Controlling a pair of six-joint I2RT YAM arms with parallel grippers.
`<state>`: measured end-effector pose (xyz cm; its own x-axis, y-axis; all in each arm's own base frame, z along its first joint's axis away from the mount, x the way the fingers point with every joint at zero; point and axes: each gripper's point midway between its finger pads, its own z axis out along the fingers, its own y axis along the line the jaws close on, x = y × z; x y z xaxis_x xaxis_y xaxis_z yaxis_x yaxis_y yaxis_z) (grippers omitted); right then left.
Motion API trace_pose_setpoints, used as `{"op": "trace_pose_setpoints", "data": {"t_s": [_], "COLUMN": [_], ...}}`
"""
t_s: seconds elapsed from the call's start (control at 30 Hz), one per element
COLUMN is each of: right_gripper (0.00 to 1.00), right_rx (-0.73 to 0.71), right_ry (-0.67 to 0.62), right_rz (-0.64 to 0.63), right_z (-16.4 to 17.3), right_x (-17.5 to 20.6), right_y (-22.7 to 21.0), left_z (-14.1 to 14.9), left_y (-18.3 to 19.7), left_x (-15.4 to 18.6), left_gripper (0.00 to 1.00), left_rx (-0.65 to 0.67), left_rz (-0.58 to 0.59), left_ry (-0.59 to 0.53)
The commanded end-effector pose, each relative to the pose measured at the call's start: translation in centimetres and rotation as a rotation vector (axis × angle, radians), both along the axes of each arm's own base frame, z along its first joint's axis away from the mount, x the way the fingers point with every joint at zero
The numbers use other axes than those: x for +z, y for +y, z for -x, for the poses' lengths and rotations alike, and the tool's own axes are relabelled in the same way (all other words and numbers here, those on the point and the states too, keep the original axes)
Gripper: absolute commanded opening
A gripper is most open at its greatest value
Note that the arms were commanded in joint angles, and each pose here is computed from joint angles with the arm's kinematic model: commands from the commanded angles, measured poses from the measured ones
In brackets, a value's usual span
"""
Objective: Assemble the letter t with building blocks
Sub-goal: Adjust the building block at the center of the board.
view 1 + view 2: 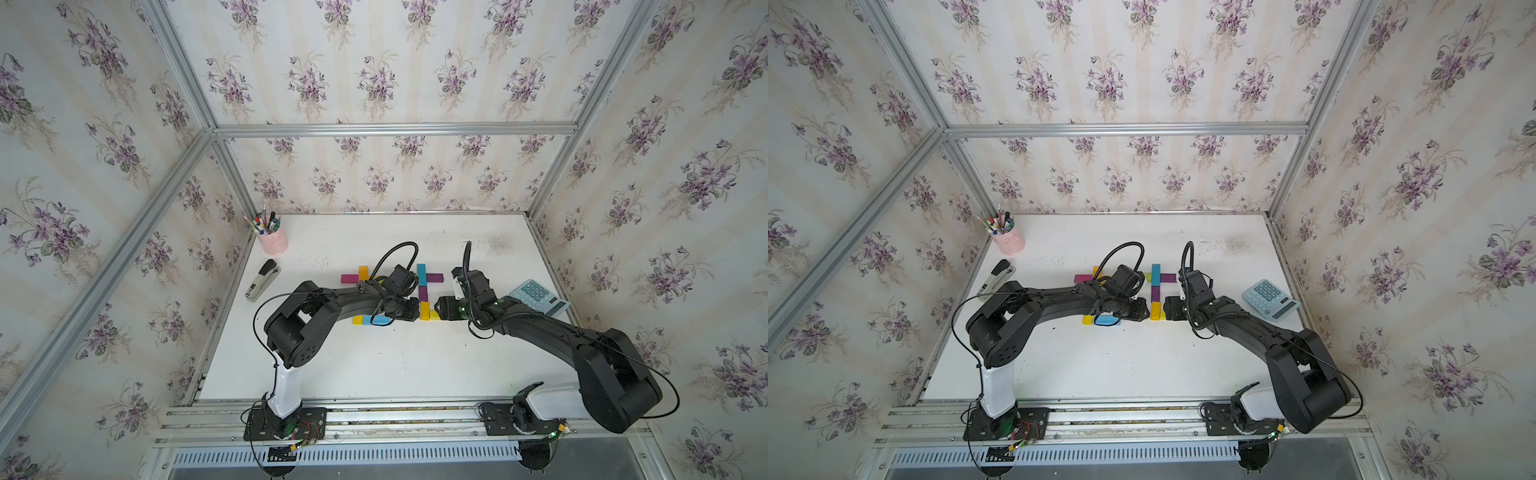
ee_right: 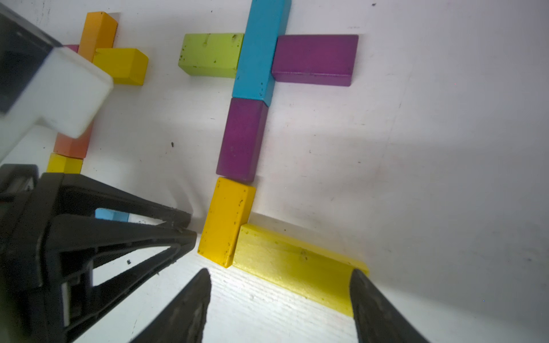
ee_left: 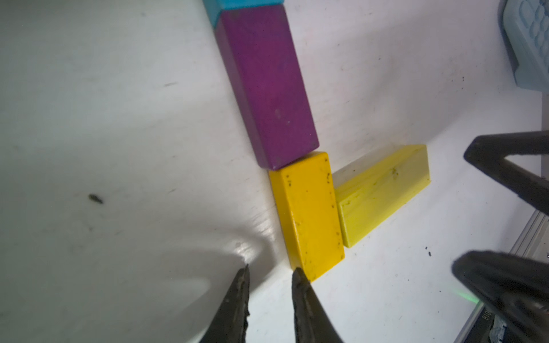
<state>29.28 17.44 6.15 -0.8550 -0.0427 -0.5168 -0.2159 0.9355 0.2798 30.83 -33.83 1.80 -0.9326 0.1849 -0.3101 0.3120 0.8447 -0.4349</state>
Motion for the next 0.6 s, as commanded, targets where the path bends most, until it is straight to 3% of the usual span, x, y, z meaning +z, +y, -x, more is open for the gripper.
{"op": "trace_pose_setpoints", "data": {"t_s": [0.0, 0.57], "right_gripper": [0.74, 0.75], "right_rx": [0.011, 0.016], "right_ry": [-0.015, -0.002], "right_rz": [-0.002, 0.001], "right_z": [-0.32, -0.19], "right_x": [0.18, -0.23], "right_y": [0.21, 0.26], "left_z": [2.16, 3.09], "left_y": [2.41, 3.39], "left_x": [-2.24, -2.88], "left_gripper": [0.28, 0.3], "left_rx": [0.007, 0.01], "left_rz": [-0.119, -0.154], "left_ry": [0.098, 0.123]}}
